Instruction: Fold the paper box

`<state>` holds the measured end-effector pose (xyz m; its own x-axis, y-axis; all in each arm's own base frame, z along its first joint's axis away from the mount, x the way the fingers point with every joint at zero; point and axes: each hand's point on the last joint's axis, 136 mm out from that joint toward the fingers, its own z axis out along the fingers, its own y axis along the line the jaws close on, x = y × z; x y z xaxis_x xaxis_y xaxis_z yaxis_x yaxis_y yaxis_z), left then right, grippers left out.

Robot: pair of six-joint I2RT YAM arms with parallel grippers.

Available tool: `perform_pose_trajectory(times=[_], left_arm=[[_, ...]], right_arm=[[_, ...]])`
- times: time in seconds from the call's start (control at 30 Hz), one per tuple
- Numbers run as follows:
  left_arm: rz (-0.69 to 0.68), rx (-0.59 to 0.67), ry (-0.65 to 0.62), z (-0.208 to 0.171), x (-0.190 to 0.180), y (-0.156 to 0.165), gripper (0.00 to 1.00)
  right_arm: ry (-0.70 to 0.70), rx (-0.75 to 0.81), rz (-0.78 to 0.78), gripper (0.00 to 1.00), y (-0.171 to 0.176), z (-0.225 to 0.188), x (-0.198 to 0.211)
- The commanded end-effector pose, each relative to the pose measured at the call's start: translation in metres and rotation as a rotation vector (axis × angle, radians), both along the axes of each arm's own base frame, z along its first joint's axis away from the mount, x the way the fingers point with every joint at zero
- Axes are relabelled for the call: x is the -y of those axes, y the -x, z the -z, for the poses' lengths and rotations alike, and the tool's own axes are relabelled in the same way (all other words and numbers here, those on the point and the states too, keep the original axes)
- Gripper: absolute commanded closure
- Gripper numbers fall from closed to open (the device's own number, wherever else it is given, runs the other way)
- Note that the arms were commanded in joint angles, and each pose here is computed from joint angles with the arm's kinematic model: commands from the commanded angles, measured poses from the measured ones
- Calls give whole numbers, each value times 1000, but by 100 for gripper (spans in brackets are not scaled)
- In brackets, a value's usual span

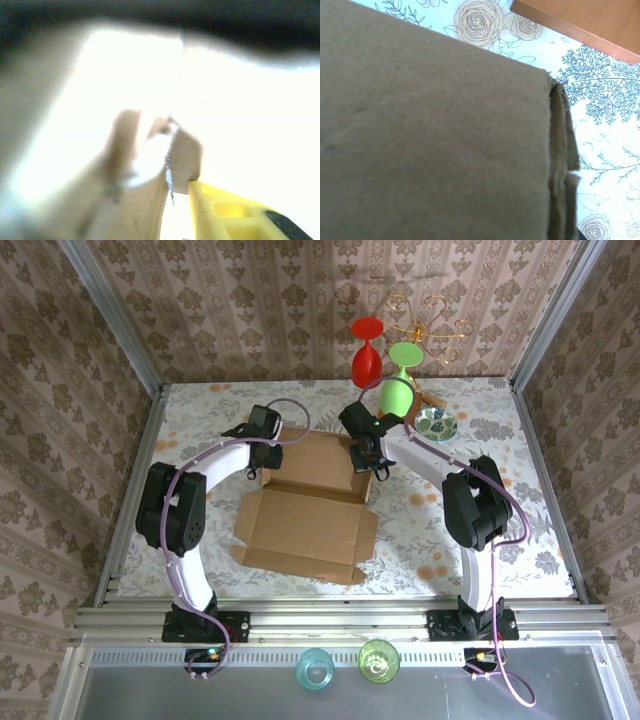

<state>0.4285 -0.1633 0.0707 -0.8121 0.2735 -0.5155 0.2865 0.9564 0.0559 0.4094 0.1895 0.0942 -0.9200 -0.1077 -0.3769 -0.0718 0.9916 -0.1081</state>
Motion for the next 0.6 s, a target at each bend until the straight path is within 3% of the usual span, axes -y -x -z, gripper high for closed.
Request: perform_pose_trajectory(times=[0.0, 0.2, 0.37, 0.57], left_arm=[[65, -60, 106, 0, 17, 15, 59], [77, -74, 195, -12, 15, 19, 54], [69, -105, 167, -1, 3, 23, 62], [28, -95, 79, 3, -16, 27, 60]], right_arm=[[-43, -33, -27, 100, 2, 0, -13], [-55, -40, -10, 100, 1, 1, -10], [-67, -40, -4, 100, 0, 0, -11], [-66, -45, 4, 100, 1, 1, -9]])
